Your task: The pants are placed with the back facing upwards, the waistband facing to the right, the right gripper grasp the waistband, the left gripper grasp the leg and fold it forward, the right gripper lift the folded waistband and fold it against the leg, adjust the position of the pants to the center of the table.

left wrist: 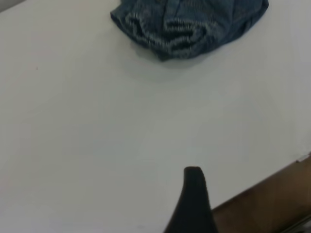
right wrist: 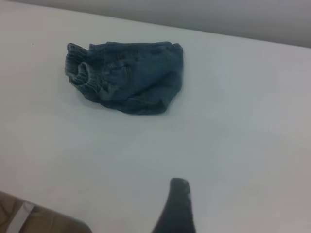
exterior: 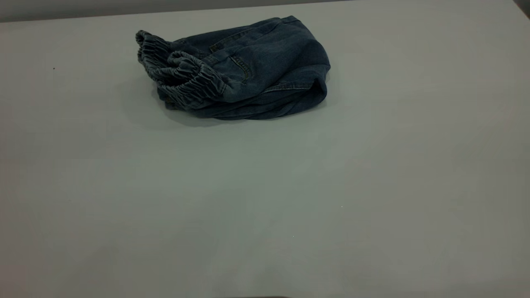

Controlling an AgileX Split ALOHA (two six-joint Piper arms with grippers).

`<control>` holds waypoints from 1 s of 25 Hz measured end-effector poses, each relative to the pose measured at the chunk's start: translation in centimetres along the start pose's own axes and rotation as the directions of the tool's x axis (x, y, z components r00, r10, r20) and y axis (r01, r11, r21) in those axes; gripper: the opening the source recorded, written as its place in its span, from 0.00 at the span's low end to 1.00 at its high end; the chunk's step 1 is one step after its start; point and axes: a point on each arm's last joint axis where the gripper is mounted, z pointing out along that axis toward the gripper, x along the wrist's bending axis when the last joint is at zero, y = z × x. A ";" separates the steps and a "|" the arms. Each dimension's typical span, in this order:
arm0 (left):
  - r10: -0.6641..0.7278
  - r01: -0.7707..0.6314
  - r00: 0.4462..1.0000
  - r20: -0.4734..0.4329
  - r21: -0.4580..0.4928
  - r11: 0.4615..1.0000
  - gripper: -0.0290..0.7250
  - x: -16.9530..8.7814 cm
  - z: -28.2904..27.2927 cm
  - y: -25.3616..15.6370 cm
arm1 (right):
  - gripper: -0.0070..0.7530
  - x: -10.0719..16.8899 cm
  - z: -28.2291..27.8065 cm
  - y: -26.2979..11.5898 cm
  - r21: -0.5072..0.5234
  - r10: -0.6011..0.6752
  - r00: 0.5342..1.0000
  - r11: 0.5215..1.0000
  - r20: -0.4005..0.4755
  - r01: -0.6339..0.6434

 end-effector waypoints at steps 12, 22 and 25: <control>-0.003 0.001 1.000 0.027 0.094 0.996 0.77 -0.9 2.9 -8.3 | 0.75 -1.4 2.2 -9.2 -0.003 -0.029 0.995 1.000 0.096 0.029; 0.002 -0.018 0.996 0.092 0.173 0.985 0.77 -1.7 5.2 -10.5 | 0.75 -2.6 5.7 -10.9 0.040 -0.049 0.991 0.998 0.126 0.045; 0.023 -0.039 0.995 0.095 0.167 0.985 0.77 -1.7 5.7 -10.8 | 0.75 -2.6 5.7 -10.8 0.036 -0.051 0.991 0.998 0.127 0.046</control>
